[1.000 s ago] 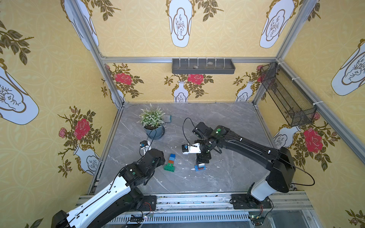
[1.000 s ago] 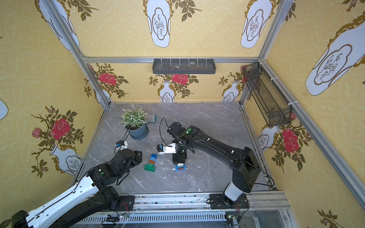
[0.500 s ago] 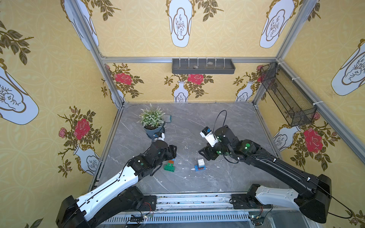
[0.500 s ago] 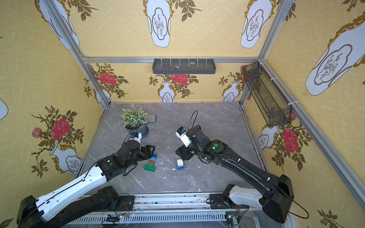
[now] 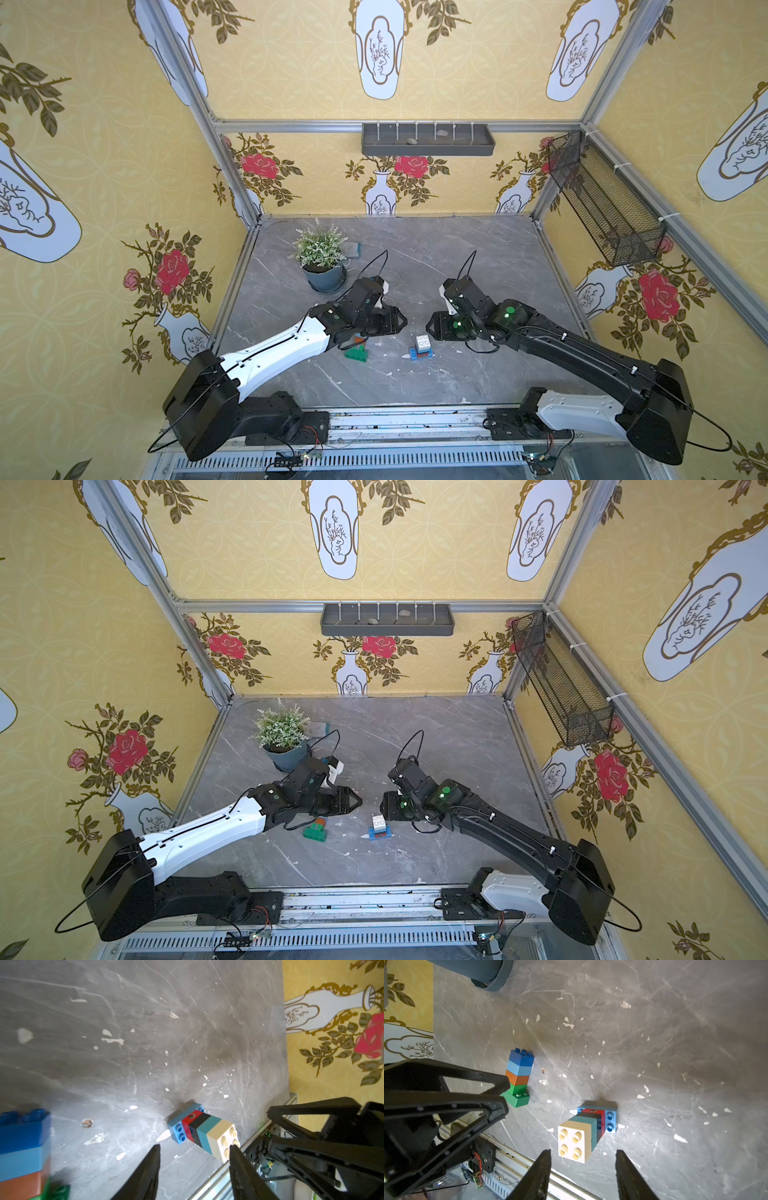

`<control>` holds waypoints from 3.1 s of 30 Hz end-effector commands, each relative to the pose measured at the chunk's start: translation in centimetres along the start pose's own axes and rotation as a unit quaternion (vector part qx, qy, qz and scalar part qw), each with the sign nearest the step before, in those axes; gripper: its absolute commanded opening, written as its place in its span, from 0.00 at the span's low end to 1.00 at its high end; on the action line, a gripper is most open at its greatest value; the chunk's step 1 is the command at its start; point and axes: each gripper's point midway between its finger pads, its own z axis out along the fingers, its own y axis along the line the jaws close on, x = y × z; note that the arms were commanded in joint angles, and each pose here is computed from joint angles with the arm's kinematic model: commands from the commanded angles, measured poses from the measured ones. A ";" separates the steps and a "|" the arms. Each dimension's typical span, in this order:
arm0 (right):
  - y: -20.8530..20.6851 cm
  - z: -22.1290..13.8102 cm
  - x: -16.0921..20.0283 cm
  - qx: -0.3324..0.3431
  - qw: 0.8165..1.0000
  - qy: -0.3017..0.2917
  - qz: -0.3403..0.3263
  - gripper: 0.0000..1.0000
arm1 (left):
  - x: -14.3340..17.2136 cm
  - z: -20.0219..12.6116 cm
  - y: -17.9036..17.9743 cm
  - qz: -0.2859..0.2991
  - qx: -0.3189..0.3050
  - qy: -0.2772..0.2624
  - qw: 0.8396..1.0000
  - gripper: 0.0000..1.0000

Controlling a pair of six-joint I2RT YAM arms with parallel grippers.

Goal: Assemble the number 1 with lego
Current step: Assemble the lego brick with the lego brick.

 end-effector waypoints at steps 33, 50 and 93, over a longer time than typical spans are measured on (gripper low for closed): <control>-0.1 3.5 2.1 -0.006 0.998 0.061 0.016 0.24 | 4.2 4.3 -0.9 -0.031 -0.002 0.117 0.993 0.20; -3.1 5.0 4.7 0.043 0.994 0.099 0.028 0.14 | 6.0 4.9 1.3 -0.030 -0.049 0.164 0.985 0.09; 1.1 0.1 -0.3 0.009 1.000 -0.004 -0.018 0.62 | 2.5 0.6 -2.0 0.037 -0.038 0.080 0.995 0.33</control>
